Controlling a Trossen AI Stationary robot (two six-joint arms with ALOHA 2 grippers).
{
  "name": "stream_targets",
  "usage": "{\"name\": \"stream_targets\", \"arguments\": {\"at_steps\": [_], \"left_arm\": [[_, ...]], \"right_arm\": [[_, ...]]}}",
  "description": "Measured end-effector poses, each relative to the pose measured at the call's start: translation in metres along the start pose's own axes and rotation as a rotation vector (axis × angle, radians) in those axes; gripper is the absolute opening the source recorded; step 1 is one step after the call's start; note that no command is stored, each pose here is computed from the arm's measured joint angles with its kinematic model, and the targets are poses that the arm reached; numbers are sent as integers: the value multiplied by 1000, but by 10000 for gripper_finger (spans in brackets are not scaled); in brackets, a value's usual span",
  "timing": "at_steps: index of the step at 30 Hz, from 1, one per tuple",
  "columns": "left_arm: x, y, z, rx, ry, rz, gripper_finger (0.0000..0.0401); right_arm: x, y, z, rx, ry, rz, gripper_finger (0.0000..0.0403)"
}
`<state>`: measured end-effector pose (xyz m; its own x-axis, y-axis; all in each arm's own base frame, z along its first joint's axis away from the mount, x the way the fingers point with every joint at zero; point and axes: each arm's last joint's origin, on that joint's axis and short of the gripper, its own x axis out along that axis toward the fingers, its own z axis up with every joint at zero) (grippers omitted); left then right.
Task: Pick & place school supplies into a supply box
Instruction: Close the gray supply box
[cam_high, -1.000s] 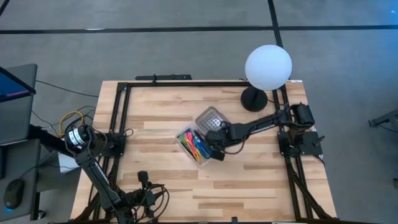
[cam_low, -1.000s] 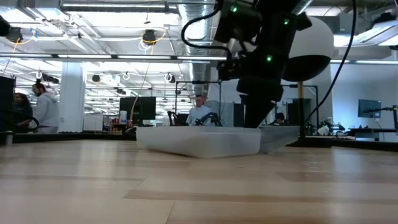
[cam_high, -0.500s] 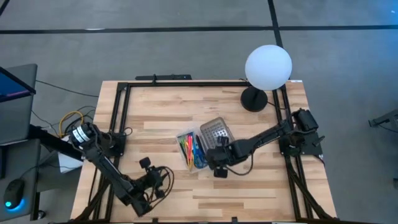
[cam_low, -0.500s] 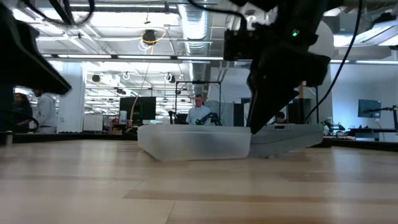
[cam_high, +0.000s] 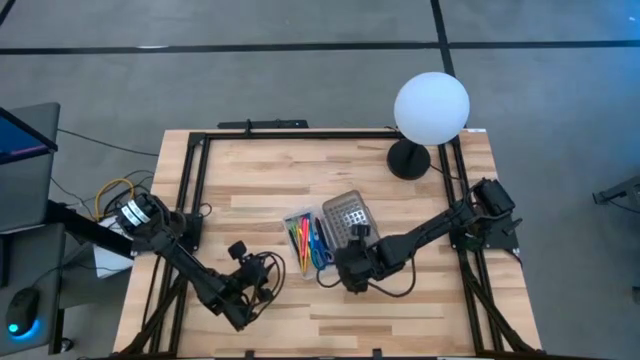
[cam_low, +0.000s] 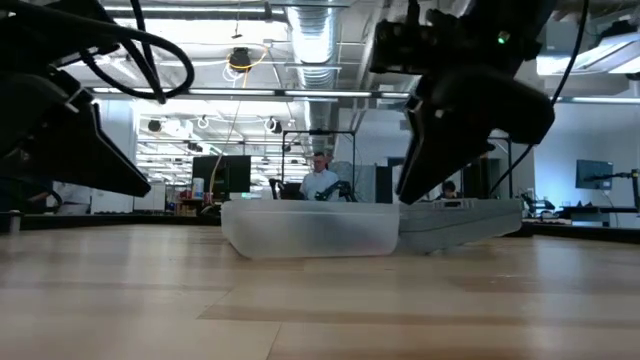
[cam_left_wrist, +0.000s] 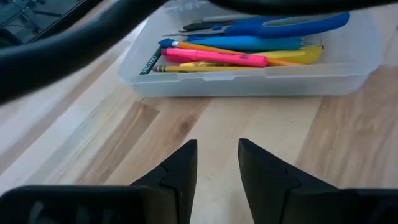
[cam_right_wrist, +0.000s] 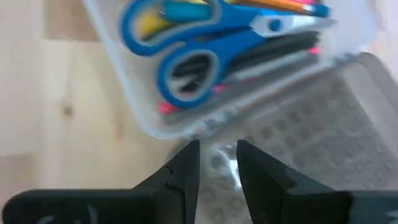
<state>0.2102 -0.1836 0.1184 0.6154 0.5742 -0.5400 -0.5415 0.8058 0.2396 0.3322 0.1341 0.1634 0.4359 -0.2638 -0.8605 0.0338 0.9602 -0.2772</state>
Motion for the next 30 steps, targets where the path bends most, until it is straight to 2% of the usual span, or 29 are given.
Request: {"name": "stream_targets", "arguments": {"at_steps": [3, 9, 14, 19, 24, 27, 30], "left_arm": [[3, -1, 2, 14, 0, -2, 112], [10, -2, 7, 51, 16, -4, 112], [16, 0, 9, 75, 52, 1, 112], [20, 1, 11, 109, 55, 10, 112], [29, 6, -3, 157, 43, -27, 112], [40, 15, -16, 169, 68, -49, 112], [47, 21, -24, 156, 32, -76, 112]], "right_arm": [[2, -7, -2, 2, 30, -39, 98], [12, -28, 2, 105, 61, -59, 98], [14, -29, 6, 134, 54, 23, 98], [12, -25, 8, 133, 29, 28, 98], [13, -26, 7, 133, 46, 49, 98], [14, -30, 8, 143, 48, 47, 98], [15, -32, 8, 150, 51, 46, 98]]}}
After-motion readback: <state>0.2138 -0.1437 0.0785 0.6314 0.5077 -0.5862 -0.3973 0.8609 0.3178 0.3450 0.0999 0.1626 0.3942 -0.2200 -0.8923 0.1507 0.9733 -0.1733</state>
